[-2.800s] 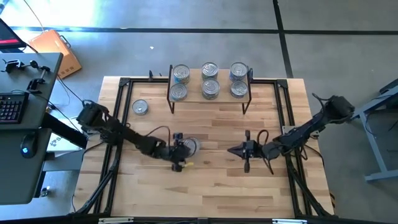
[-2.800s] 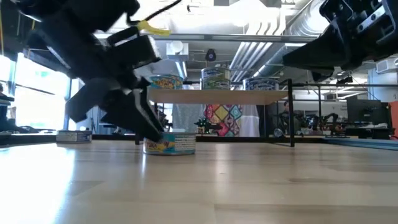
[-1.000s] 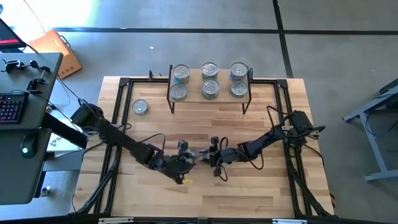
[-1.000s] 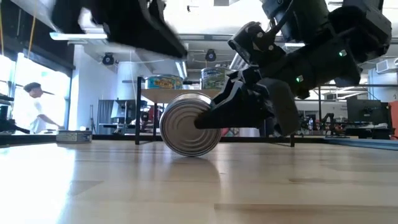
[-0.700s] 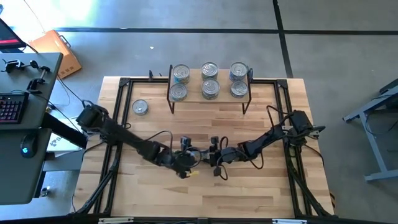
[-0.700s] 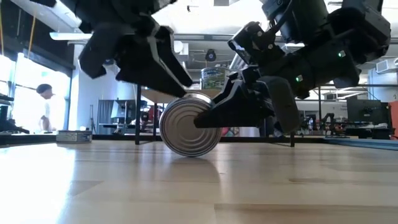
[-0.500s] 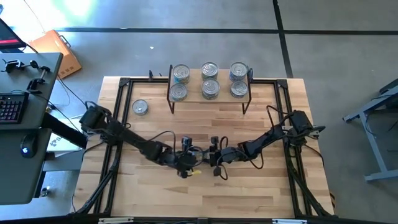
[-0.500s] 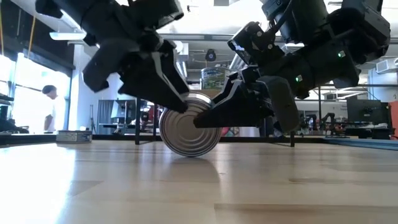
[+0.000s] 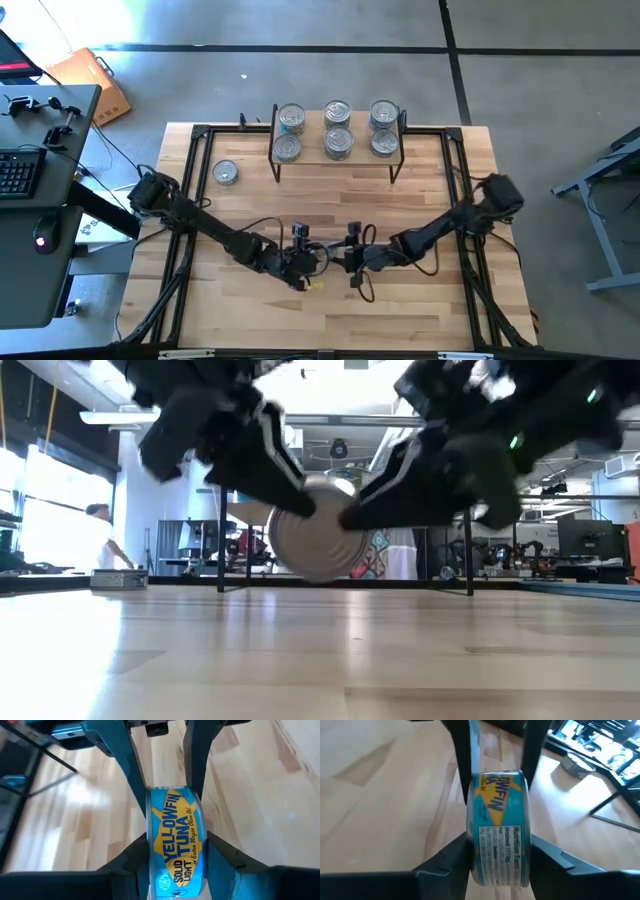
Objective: Stack canned seafood by type on shelf
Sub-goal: Stack the yellow tuna can on top of the other yellow tuna can on the shelf
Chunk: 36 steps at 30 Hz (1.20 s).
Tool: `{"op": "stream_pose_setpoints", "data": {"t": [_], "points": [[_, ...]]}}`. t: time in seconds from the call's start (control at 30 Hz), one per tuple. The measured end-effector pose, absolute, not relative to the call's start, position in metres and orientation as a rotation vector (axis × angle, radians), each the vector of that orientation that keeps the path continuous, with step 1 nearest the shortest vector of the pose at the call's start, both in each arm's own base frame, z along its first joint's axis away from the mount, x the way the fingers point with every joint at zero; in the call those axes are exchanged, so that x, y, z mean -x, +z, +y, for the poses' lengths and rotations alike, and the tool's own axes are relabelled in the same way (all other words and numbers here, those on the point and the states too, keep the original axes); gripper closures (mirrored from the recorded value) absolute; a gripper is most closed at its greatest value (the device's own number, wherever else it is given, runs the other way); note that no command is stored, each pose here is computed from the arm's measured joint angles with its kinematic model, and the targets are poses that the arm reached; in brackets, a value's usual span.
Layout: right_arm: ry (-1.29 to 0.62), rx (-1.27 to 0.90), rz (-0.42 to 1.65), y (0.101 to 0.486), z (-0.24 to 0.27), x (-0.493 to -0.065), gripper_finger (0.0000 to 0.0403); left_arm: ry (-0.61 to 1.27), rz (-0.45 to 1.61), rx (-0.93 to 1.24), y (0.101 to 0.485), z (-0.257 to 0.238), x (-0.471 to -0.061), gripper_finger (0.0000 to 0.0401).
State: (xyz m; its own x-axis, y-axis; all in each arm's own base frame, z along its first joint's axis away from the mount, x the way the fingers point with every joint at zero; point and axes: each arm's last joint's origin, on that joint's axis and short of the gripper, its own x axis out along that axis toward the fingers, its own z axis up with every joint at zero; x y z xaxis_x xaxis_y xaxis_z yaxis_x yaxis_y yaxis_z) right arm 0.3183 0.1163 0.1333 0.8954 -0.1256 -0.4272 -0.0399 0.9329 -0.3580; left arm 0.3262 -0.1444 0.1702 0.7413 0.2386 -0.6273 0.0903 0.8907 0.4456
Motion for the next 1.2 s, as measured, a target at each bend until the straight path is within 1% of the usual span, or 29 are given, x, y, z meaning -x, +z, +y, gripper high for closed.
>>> {"op": "stream_pose_setpoints", "data": {"t": [0.13,0.23,0.4,0.63,0.73,0.9,0.97,1.07,1.2], "points": [[-0.056,0.376,0.5,0.156,0.125,-0.302,0.0246,0.13,0.74,-0.494,0.189,-0.158,-0.328,0.028],[-0.034,0.374,0.497,0.165,0.132,-0.294,0.0245,0.127,0.721,-0.499,0.203,-0.165,-0.332,0.028],[-0.009,0.381,0.466,0.169,0.144,-0.288,0.0245,0.091,0.696,-0.504,0.222,-0.172,-0.339,0.028],[0.049,0.391,0.421,0.172,0.142,-0.292,0.0242,0.049,0.686,-0.535,0.233,-0.174,-0.343,0.028],[0.076,0.411,0.425,0.172,0.139,-0.294,0.0222,0.055,0.698,-0.529,0.232,-0.174,-0.342,0.028],[0.081,0.433,0.482,0.172,0.139,-0.295,0.0159,0.093,0.729,-0.487,0.232,-0.172,-0.338,0.028],[0.078,0.431,0.54,0.167,0.137,-0.293,0.0141,0.104,0.76,-0.492,0.229,-0.17,-0.336,0.028],[0.014,0.391,0.618,0.159,0.133,-0.287,0.0134,0.154,0.83,-0.506,0.229,-0.161,-0.332,0.028],[-0.076,0.314,0.657,0.151,0.128,-0.281,0.0135,0.268,0.946,-0.516,0.235,-0.148,-0.326,0.028]]}}
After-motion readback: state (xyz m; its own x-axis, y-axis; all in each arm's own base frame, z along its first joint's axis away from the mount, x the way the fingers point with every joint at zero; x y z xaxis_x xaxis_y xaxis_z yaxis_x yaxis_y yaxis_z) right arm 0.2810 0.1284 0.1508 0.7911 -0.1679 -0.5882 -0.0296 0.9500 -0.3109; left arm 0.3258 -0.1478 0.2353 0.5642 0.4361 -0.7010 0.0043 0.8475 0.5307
